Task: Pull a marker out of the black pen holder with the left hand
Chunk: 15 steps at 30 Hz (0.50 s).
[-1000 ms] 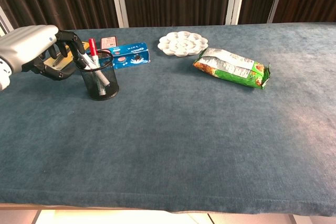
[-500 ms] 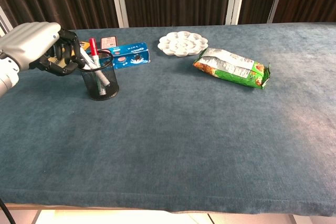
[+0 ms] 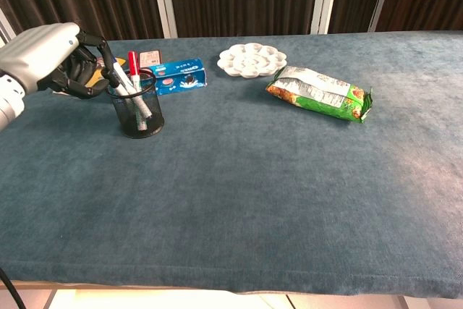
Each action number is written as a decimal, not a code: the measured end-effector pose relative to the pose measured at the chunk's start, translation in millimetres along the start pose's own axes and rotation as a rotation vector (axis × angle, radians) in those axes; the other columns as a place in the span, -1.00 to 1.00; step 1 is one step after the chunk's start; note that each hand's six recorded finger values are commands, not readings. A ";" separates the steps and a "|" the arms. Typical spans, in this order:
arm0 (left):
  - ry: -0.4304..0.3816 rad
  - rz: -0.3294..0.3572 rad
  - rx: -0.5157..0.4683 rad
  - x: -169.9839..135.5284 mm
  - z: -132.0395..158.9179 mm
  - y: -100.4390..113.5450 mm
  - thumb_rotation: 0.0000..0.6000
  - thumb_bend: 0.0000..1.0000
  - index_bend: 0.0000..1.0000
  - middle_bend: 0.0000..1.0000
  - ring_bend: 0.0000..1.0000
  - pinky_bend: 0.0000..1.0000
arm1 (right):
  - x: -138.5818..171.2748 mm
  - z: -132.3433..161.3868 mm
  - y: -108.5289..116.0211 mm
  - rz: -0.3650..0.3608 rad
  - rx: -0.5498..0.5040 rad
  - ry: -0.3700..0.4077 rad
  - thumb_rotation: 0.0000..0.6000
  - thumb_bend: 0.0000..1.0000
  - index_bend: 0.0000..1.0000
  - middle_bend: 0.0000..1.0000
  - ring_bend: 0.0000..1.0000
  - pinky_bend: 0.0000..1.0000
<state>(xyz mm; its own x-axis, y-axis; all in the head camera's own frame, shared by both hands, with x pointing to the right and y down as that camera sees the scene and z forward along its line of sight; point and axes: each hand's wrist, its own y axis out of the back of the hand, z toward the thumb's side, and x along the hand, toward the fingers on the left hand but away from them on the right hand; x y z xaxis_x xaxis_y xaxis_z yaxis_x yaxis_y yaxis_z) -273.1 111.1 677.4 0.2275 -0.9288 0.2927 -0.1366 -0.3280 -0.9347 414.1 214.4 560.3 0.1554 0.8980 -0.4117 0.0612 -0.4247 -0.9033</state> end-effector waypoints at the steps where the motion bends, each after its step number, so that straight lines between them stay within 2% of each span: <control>1: -0.002 0.005 -0.002 -2.5 -1.0 3.5 1.00 -0.08 0.52 0.56 0.37 0.13 | 0.0 0.0 0.0 0.000 0.000 0.000 0.49 -0.51 -0.21 -0.44 -0.90 -0.67; 8: -0.013 0.058 -0.024 -26.9 -11.4 33.7 1.00 -0.09 0.53 0.57 0.37 0.12 | -0.4 0.6 0.0 0.000 0.000 0.001 0.48 -0.51 -0.21 -0.44 -0.90 -0.67; 15: -0.037 0.190 -0.088 -57.3 -16.4 75.3 1.00 -0.09 0.53 0.57 0.37 0.14 | -0.6 1.0 -0.2 0.001 0.002 0.001 0.49 -0.51 -0.21 -0.44 -0.90 -0.67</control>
<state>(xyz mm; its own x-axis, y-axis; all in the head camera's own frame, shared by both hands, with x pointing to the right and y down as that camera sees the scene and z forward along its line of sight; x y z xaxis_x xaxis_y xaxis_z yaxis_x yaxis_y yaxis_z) -312.3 136.8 593.6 0.2245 -0.9690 0.1035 -0.2641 -0.1628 -0.9507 413.1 214.0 560.6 0.1567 0.8974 -0.4124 0.0595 -0.4254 -0.9030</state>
